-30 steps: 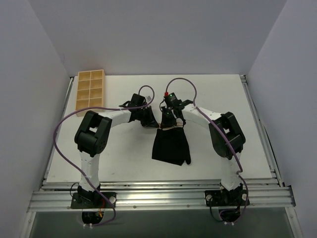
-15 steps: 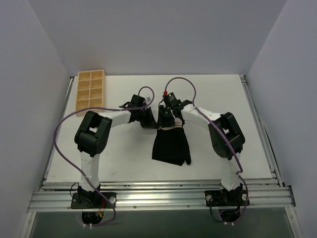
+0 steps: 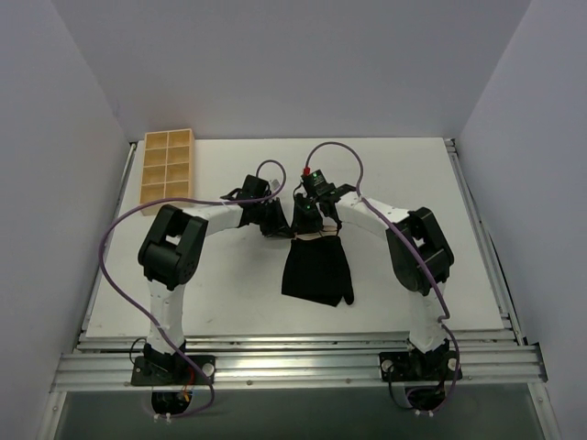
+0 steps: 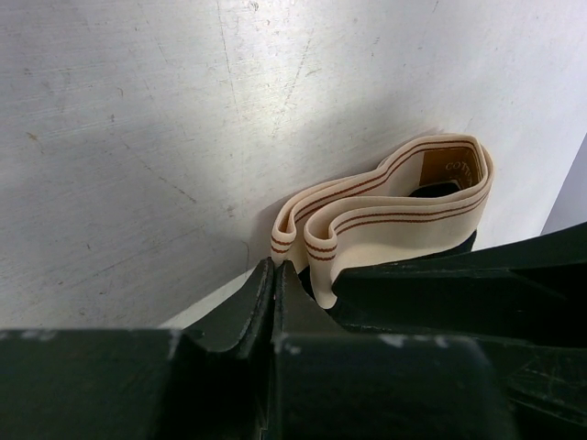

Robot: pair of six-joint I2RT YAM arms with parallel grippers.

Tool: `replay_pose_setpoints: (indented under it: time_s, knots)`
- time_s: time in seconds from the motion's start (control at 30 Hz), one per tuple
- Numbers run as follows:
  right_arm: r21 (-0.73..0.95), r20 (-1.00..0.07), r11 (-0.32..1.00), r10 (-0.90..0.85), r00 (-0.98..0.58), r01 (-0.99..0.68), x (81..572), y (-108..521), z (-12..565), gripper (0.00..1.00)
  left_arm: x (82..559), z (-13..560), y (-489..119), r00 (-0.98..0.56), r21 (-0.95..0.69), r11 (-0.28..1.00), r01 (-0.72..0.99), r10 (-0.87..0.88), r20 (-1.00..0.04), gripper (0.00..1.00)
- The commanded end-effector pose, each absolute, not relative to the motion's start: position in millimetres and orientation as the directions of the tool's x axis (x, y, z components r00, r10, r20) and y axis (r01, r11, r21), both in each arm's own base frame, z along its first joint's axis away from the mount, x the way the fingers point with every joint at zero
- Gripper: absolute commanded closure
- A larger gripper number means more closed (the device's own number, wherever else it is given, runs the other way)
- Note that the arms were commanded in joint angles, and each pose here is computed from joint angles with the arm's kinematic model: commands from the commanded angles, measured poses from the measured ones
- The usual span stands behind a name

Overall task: Roll the underwear
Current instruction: Fold the underwear

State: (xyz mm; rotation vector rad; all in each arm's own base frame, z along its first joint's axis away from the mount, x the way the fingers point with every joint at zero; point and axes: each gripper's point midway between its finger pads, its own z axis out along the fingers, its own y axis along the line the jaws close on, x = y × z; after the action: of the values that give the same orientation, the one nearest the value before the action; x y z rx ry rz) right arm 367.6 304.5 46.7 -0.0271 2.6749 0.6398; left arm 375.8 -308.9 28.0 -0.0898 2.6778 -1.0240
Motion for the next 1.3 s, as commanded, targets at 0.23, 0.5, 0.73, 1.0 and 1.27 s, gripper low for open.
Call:
replay_pose_setpoints:
  time_s: [0.23,0.5,0.73,1.0,1.27]
  knots:
    - [0.377,-0.429,0.926,0.145,-0.892,-0.031,371,274,85,0.88,377,25,-310,-0.963,-0.671,0.741,0.032,-0.157,-0.219,0.94]
    - [0.322,-0.415,0.947,0.138,-0.899,-0.003,376,261,66,0.97,377,24,-309,-0.963,-0.666,0.745,0.030,-0.158,-0.219,0.94]
    - [0.312,-0.390,0.950,0.115,-0.913,-0.013,378,263,53,0.99,375,22,-308,-0.964,-0.664,0.747,0.024,-0.158,-0.212,0.95]
    - [0.314,-0.366,0.949,0.104,-0.925,-0.017,375,269,41,1.00,375,20,-308,-0.964,-0.663,0.748,0.020,-0.162,-0.211,0.95]
    - [0.324,-0.358,0.946,0.094,-0.929,-0.029,376,281,37,1.00,375,22,-309,-0.963,-0.669,0.743,0.019,-0.166,-0.212,0.95]
